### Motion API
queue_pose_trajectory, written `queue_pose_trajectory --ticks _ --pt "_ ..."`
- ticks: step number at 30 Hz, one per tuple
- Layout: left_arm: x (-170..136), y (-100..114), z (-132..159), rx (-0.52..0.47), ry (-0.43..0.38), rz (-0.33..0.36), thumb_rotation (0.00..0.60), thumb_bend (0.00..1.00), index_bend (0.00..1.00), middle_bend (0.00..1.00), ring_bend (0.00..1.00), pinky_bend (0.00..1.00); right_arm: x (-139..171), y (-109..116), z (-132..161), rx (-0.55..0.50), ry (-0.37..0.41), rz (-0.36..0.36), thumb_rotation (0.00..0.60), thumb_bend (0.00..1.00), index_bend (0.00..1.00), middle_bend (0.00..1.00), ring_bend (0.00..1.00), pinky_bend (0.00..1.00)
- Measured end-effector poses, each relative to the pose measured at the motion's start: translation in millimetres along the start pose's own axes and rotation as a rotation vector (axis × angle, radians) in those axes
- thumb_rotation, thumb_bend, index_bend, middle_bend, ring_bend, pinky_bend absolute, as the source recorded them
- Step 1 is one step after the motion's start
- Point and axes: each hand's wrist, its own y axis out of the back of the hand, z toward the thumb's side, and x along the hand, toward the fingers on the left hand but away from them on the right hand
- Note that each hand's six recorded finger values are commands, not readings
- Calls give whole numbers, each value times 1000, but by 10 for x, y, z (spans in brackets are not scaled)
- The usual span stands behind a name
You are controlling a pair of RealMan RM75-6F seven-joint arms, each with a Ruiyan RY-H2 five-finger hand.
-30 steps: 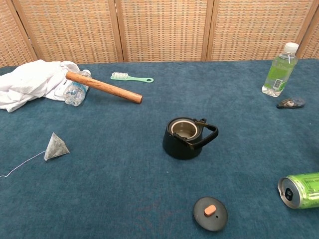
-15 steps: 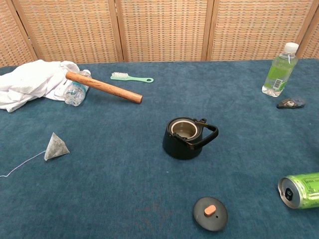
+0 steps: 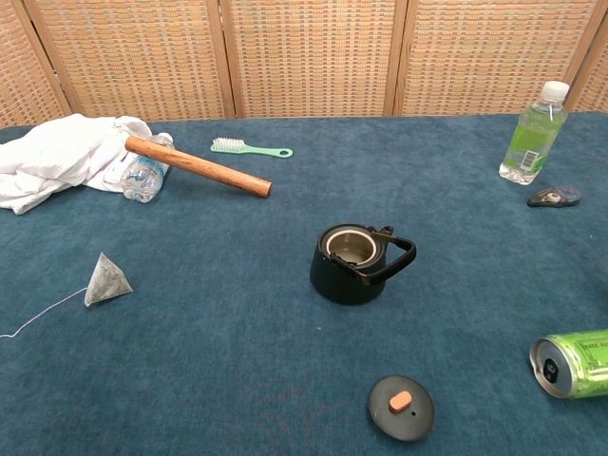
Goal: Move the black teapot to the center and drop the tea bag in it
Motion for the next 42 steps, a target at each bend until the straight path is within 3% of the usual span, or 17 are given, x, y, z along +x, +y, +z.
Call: queue_pose_trajectory --ticks 12,42 --pt "63 -215 81 -38 4 -68 600 334 469 856 783 669 6 -34 -18 -4 -3 13 600 379 308 226 208 372" --pt "239 -387 298 -81 -2 -98 600 326 469 860 784 669 108 -28 -142 3 -42 24 600 379 308 226 202 372"
